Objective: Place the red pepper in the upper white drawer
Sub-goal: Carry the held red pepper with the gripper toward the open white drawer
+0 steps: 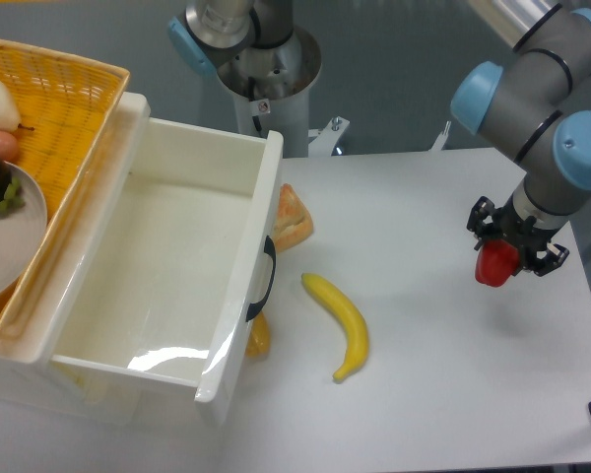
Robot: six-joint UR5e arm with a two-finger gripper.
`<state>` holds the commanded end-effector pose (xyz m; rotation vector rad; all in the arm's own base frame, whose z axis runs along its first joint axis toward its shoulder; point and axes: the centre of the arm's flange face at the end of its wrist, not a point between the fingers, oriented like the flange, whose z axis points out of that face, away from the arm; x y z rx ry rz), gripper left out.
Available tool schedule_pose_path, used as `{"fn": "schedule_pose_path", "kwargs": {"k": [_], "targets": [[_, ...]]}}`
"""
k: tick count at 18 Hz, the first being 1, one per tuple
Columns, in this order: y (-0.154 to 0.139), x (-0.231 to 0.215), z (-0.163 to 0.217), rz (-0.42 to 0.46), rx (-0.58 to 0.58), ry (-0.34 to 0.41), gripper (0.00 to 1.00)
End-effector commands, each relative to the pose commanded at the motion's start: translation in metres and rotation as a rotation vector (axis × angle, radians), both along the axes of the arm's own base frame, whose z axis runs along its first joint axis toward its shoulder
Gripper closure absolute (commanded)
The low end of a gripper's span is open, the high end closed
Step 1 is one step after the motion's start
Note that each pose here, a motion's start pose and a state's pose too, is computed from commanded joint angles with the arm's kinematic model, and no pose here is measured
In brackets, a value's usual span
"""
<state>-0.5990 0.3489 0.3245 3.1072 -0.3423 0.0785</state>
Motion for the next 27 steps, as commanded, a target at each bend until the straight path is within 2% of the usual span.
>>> {"fn": "schedule_pose_path", "kwargs": {"k": [3,7,12,17,22,27], "targets": [[0.001,0.002,0.007,-0.003,0.003,0.009,0.9],[0.002,0.021,0.041,0.002,0.016,0.024,0.9],[0.018,0.074,0.096,0.012,0.041,0.021,0.9],[0.048,0.129,0.118,0.007,0.078,0.003,0.9],[0.065,0.182,0.159,0.021,0.137,-0.015,0.9],[0.081,0.221,0.185,0.045,0.169,0.007,0.9]]}}
